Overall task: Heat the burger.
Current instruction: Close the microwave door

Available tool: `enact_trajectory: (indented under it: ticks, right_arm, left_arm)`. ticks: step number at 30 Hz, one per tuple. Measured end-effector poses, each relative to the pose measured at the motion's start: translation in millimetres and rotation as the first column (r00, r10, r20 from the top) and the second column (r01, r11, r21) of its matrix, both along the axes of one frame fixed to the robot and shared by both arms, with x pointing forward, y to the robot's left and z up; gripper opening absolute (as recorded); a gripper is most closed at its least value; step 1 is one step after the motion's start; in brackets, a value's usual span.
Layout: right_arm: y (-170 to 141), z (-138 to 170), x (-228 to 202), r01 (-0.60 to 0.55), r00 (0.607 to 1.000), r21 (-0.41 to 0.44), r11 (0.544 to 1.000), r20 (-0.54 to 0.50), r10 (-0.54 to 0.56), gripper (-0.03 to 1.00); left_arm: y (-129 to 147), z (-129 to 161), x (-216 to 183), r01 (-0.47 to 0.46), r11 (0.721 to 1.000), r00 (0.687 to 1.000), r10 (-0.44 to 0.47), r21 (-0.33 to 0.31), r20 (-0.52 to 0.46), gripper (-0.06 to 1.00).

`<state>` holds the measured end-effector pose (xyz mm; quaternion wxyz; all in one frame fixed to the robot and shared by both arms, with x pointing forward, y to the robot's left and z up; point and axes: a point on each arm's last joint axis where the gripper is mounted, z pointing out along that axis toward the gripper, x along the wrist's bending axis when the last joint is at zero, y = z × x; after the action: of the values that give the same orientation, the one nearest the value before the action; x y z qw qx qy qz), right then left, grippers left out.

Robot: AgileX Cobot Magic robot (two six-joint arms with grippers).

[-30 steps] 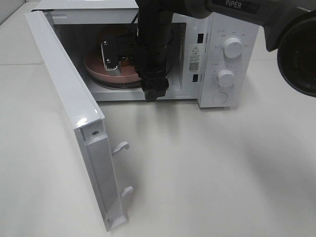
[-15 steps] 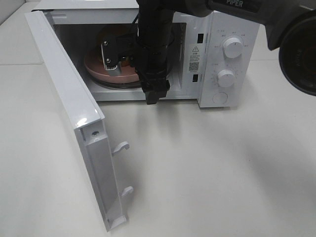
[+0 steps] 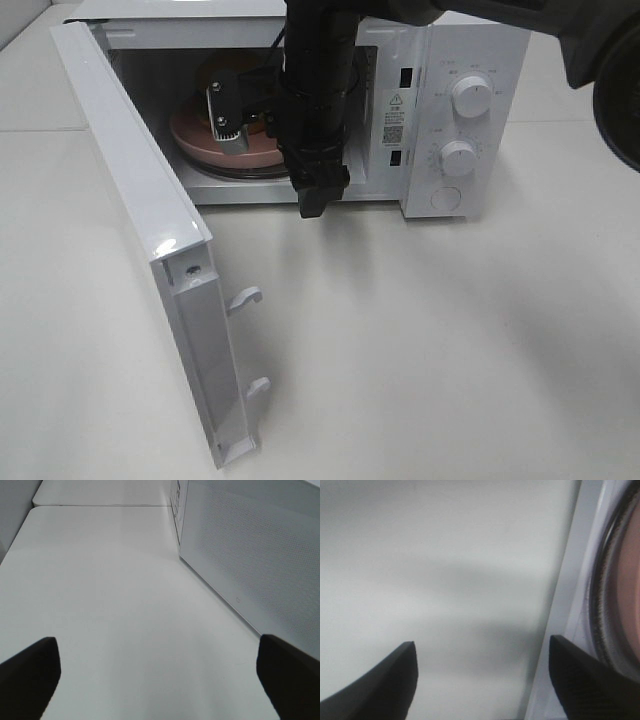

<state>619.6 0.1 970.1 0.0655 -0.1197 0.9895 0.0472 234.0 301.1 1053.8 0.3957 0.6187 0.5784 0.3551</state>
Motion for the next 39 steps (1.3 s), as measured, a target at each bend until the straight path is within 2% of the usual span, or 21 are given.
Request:
enact_trajectory:
  ticks: [18, 24, 31, 39]
  right_arm:
    - [-25.6, 16.2, -34.0, 0.023, 0.999, -0.014, 1.0, -0.036, -0.024, 0.72]
    - [-31.7, 24.3, -42.0, 0.035, 0.999, 0.015, 0.999, -0.005, -0.034, 0.73]
    - [-46.5, 34.1, -62.2, 0.129, 0.992, 0.044, 0.991, -0.011, -0.128, 0.87]
    - [-65.5, 42.1, -89.0, 0.2, 0.979, 0.048, 0.979, -0.047, -0.198, 0.89]
  left_arm:
    - [0.0, 0.0, 0.0, 0.0, 1.0, 1.0, 0.0, 0.0, 0.0, 0.99]
    - [0.0, 0.0, 0.0, 0.0, 1.0, 1.0, 0.0, 0.0, 0.0, 0.99]
    - [0.0, 0.0, 0.0, 0.0, 1.0, 1.0, 0.0, 0.0, 0.0, 0.99]
    - [0.0, 0.0, 0.0, 0.0, 1.0, 1.0, 0.0, 0.0, 0.0, 0.99]
